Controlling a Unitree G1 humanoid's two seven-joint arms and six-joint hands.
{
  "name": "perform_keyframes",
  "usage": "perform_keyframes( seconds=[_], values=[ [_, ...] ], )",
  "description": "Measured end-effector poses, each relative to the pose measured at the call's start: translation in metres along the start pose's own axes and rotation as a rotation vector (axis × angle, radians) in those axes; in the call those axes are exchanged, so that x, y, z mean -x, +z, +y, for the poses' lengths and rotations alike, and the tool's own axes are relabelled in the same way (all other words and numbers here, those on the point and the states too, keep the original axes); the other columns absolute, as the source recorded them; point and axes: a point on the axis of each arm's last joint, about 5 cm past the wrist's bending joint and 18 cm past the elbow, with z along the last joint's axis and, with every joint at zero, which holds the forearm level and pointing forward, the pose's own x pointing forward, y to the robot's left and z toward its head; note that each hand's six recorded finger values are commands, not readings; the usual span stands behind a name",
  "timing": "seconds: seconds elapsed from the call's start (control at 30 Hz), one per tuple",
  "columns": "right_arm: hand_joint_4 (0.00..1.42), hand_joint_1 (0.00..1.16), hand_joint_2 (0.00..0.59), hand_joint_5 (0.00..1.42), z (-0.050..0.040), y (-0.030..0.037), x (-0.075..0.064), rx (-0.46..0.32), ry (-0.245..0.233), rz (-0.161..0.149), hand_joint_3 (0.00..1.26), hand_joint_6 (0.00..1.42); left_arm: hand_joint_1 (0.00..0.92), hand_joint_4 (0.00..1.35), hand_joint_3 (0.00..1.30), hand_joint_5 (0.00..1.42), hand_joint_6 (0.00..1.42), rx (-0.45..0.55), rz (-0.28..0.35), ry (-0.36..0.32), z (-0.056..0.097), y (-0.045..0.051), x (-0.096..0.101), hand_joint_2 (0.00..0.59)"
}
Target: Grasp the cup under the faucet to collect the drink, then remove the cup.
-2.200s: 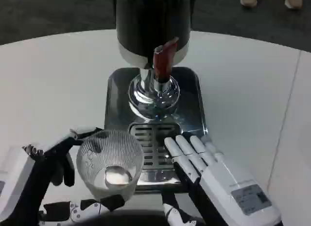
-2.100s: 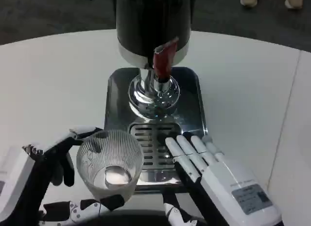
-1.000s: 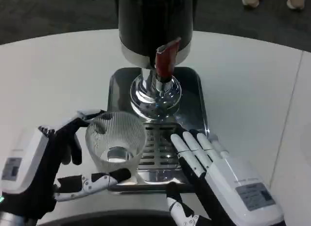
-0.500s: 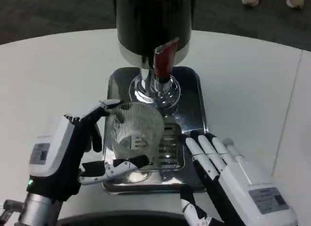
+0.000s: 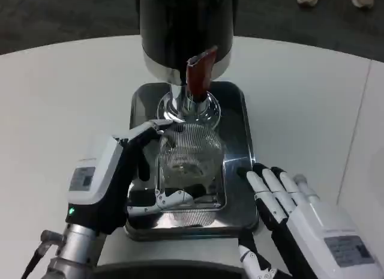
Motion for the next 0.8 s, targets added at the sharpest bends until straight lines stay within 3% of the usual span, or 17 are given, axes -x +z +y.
perform_keyframes(
  seconds=[0.23,0.6,0.7,0.8],
  values=[
    [0.00,0.23,0.586,0.00,-0.0033,-0.0002,0.002,0.000,-0.013,0.008,0.05,0.00,0.584,1.00,0.94,1.09,1.19,-0.022,0.008,0.032,-0.008,0.0002,-0.012,0.105],
    [0.00,0.22,0.586,0.00,-0.0039,-0.0011,0.005,-0.012,-0.012,0.023,0.05,0.00,0.569,0.98,0.92,1.06,1.14,-0.018,0.011,0.020,-0.014,-0.0010,-0.018,0.098],
    [0.00,0.22,0.586,0.00,-0.0039,-0.0014,0.006,-0.015,-0.011,0.028,0.05,0.00,0.544,0.94,0.86,1.03,1.08,-0.011,0.013,0.018,-0.015,-0.0006,-0.018,0.085],
    [0.00,0.22,0.586,0.00,-0.0041,-0.0016,0.007,-0.018,-0.011,0.033,0.06,0.00,0.479,0.81,0.72,0.93,0.98,-0.005,0.024,0.016,-0.014,-0.0018,-0.017,0.073]
  ],
)
